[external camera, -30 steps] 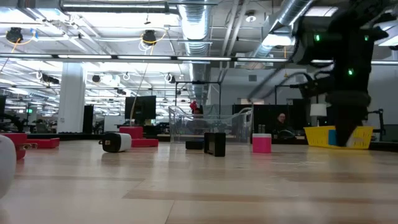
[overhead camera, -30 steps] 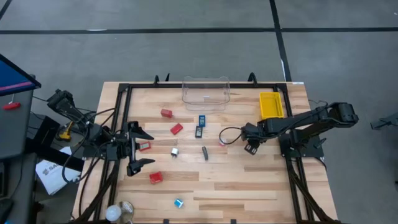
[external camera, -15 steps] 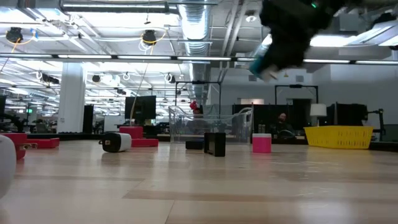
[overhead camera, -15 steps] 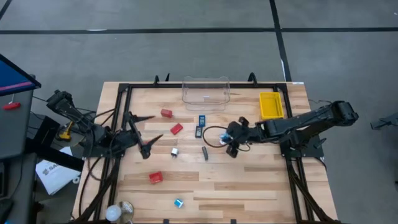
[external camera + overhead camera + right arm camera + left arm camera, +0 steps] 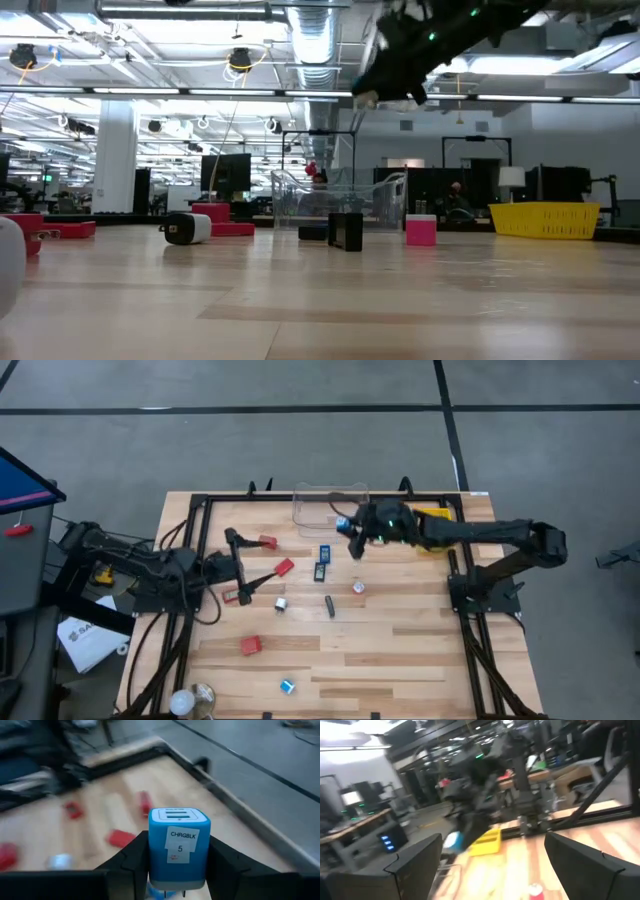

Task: Pick & Place Office items
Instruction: Put the top blue charger adapter into the transparent bin

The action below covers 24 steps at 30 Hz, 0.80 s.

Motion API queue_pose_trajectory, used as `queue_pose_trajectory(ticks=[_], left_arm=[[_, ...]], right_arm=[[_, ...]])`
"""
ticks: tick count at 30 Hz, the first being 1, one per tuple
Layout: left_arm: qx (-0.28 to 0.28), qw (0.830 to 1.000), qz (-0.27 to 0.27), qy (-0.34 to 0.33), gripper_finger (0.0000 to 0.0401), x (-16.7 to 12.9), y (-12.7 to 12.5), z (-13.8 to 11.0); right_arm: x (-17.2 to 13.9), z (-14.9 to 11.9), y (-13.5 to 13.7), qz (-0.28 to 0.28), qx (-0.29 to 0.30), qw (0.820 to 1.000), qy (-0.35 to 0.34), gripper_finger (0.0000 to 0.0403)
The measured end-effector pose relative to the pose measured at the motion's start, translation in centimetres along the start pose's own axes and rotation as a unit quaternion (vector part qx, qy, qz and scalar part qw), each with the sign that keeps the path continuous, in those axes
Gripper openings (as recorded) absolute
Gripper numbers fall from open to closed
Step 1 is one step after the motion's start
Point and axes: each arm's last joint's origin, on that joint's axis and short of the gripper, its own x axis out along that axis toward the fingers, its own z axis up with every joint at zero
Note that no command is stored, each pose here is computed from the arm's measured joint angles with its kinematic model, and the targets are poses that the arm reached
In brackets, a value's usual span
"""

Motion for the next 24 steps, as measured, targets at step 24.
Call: queue_pose_trajectory(ticks=[24], left_arm=[[-0.093, 0.988, 0.107, 0.063, 0.0349, 1.6, 4.5, -2.5]], right_arm=[[12.4, 6.5, -8.3, -0.225, 0.173, 0.898, 0.337, 0.0136]])
